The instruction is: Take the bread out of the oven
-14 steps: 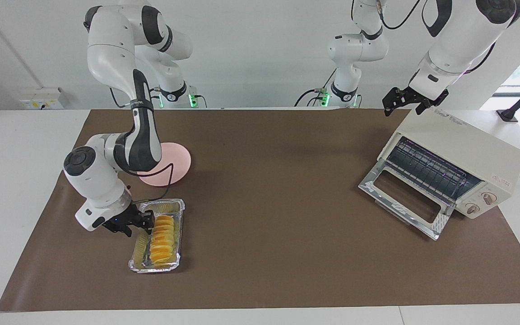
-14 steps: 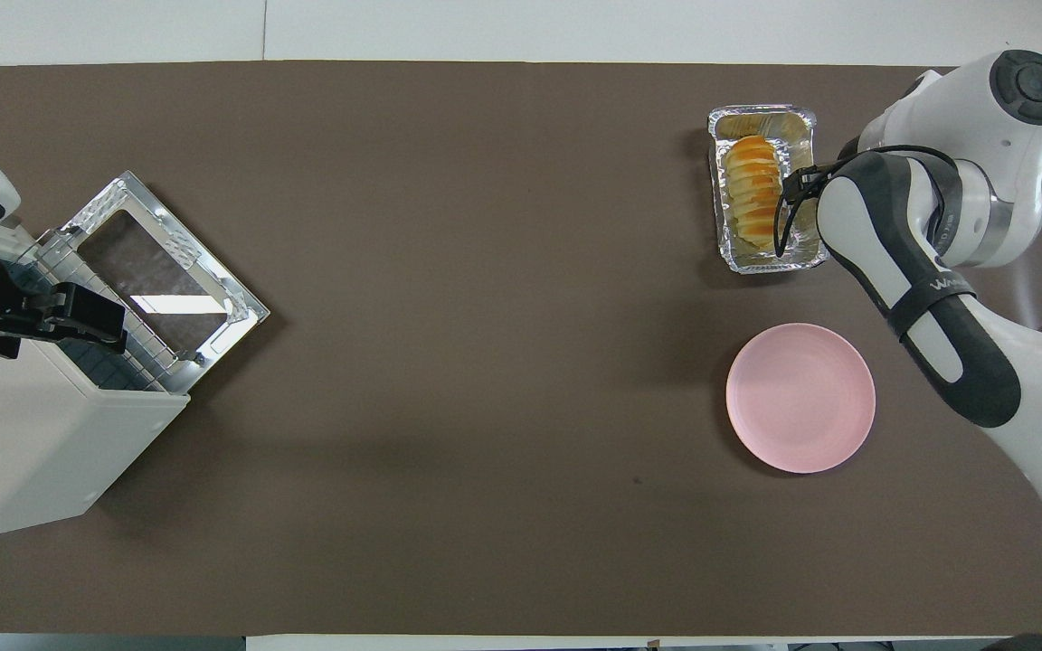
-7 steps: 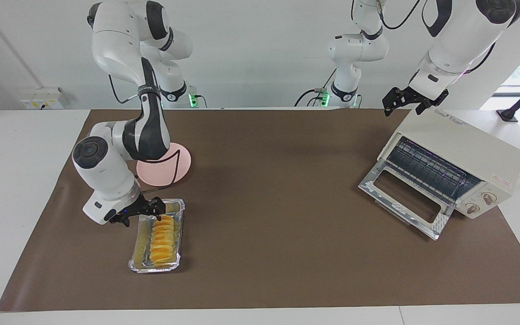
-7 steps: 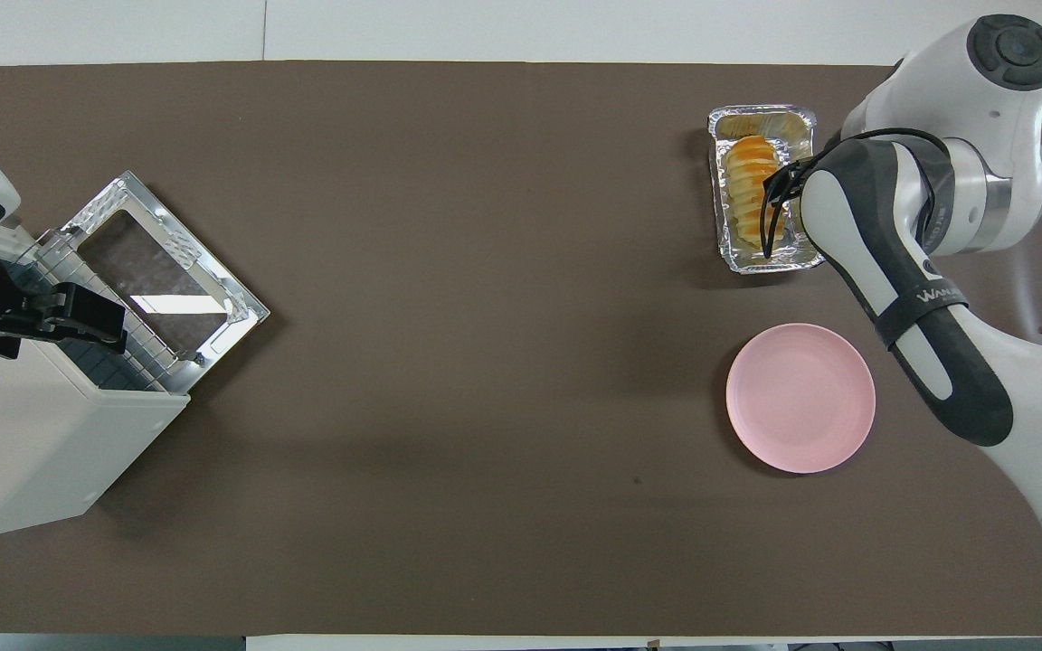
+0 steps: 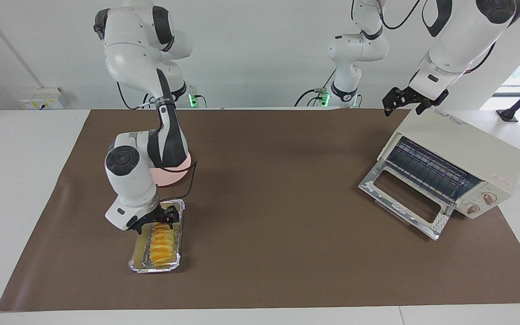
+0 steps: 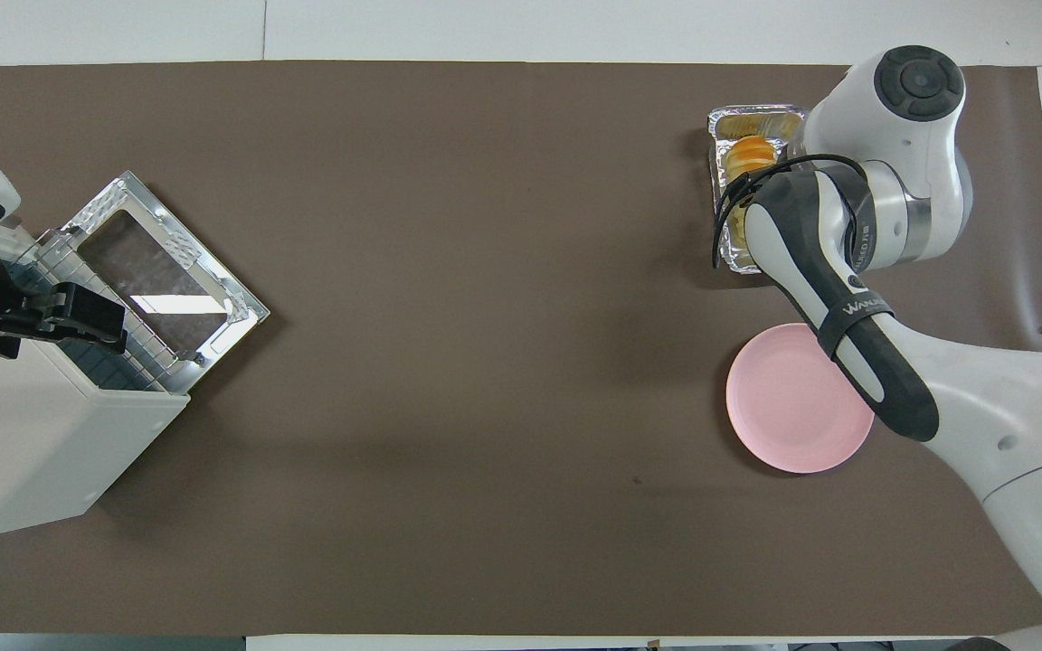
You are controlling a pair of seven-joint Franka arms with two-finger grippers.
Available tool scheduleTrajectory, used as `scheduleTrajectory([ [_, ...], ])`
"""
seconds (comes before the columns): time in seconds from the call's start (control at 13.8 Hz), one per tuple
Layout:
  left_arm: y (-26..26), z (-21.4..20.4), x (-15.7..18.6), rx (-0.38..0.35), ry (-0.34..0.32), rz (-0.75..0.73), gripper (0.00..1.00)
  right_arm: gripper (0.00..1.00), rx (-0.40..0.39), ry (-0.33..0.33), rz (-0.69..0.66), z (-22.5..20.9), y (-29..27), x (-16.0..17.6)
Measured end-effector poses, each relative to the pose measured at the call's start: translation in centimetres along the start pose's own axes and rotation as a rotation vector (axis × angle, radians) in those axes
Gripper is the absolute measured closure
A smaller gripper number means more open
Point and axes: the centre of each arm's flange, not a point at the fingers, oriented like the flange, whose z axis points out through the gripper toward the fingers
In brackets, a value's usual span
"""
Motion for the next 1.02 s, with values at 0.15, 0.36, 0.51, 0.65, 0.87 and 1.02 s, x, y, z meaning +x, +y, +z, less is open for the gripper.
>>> scheduleTrajectory([
  [0.15,0.0,0.0,0.0,0.0,0.0,0.0,0.0,0.0,0.0,0.008,0.003,0.62,0.02,0.11],
  [0.36,0.0,0.0,0.0,0.0,0.0,0.0,0.0,0.0,0.0,0.017,0.024,0.99,-0.11,0.25],
  [0.51,0.0,0.0,0.0,0.0,0.0,0.0,0.0,0.03,0.0,0.037,0.037,0.85,0.17,0.43],
  [0.65,0.0,0.0,0.0,0.0,0.0,0.0,0.0,0.15,0.012,0.056,0.063,0.73,0.23,0.63],
  [0.87,0.0,0.0,0.0,0.0,0.0,0.0,0.0,0.18,0.075,0.067,0.12,0.77,0.01,0.76],
  [1.02,0.0,0.0,0.0,0.0,0.0,0.0,0.0,0.18,0.082,0.075,0.127,1.35,-0.06,0.63],
])
